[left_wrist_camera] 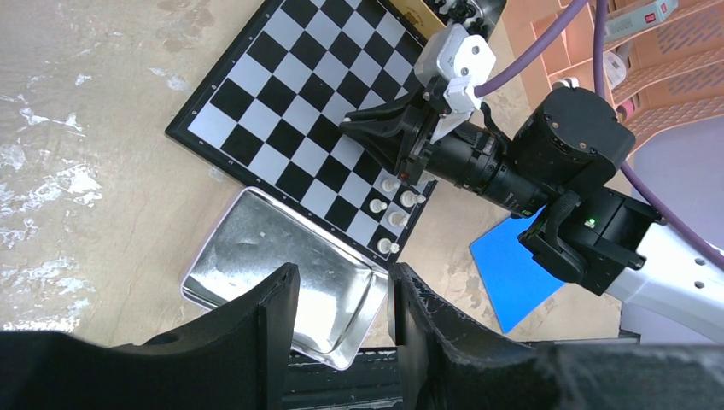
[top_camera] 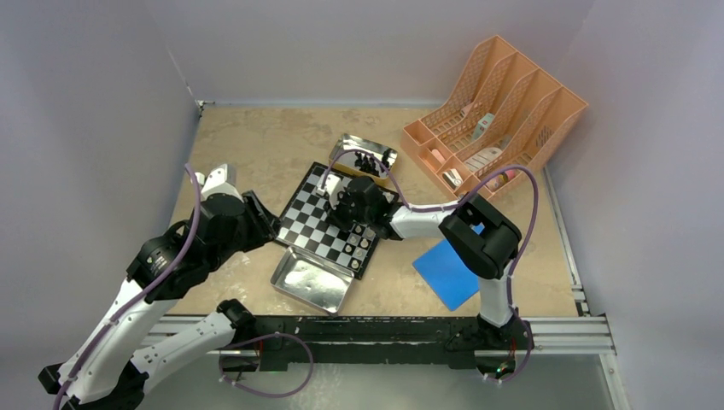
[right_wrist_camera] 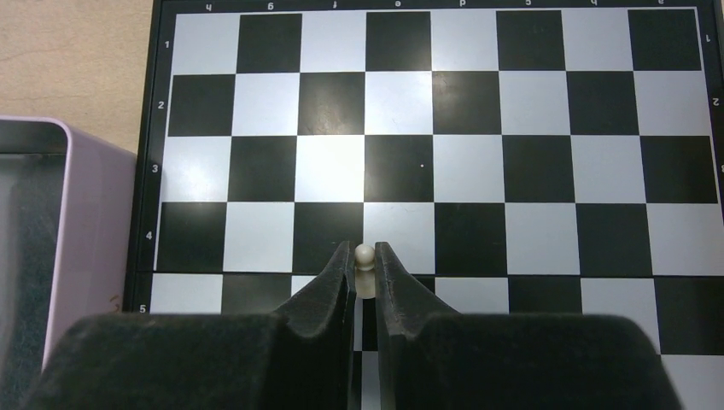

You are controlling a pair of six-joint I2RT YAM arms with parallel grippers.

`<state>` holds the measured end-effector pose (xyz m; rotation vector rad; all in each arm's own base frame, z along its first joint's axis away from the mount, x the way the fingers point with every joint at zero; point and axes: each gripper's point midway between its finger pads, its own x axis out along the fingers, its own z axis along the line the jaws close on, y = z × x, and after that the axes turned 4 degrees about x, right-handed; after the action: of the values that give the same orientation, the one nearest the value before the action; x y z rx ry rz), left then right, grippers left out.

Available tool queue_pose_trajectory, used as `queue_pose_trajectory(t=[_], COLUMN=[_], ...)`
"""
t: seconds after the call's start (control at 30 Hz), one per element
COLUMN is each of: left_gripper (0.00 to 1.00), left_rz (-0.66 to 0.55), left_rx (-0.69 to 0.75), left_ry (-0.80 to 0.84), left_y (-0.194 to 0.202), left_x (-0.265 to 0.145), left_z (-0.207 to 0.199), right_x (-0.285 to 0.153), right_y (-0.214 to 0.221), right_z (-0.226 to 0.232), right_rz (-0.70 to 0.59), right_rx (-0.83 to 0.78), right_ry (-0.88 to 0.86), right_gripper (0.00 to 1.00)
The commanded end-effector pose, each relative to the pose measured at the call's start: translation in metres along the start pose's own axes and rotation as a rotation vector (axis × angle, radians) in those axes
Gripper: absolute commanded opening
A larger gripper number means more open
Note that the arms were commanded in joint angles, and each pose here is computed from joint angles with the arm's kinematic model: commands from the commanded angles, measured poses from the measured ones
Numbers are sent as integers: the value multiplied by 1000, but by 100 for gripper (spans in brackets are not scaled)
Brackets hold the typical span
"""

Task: Set up the chess pieces on the board
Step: Place the chess piece on the chessboard, then pick up the chess piece from the chessboard.

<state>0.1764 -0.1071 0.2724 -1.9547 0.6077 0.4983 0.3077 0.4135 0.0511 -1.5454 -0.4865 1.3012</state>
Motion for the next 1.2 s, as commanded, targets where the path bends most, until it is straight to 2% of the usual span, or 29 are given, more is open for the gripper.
queue_pose_trajectory(t=[0.0, 0.4, 0.77, 1.17], left_gripper=[42, 42, 42, 42], left_rz=[-15, -35, -38, -39], left_rx=[-2, -15, -8, 4], left_ry=[29, 53, 53, 54], left_y=[-3, -9, -10, -10], left_x=[-3, -6, -3, -2], left_z=[-4, -10, -11, -12], right_x=[-3, -11, -12, -14], right_y=[-15, -17, -16, -31], right_z=[-6, -3, -9, -13], right_rz=[-50, -29, 29, 13], right_rx=[-26, -30, -16, -18], right_ry=[26, 18, 54, 73], right_gripper=[13, 24, 17, 20])
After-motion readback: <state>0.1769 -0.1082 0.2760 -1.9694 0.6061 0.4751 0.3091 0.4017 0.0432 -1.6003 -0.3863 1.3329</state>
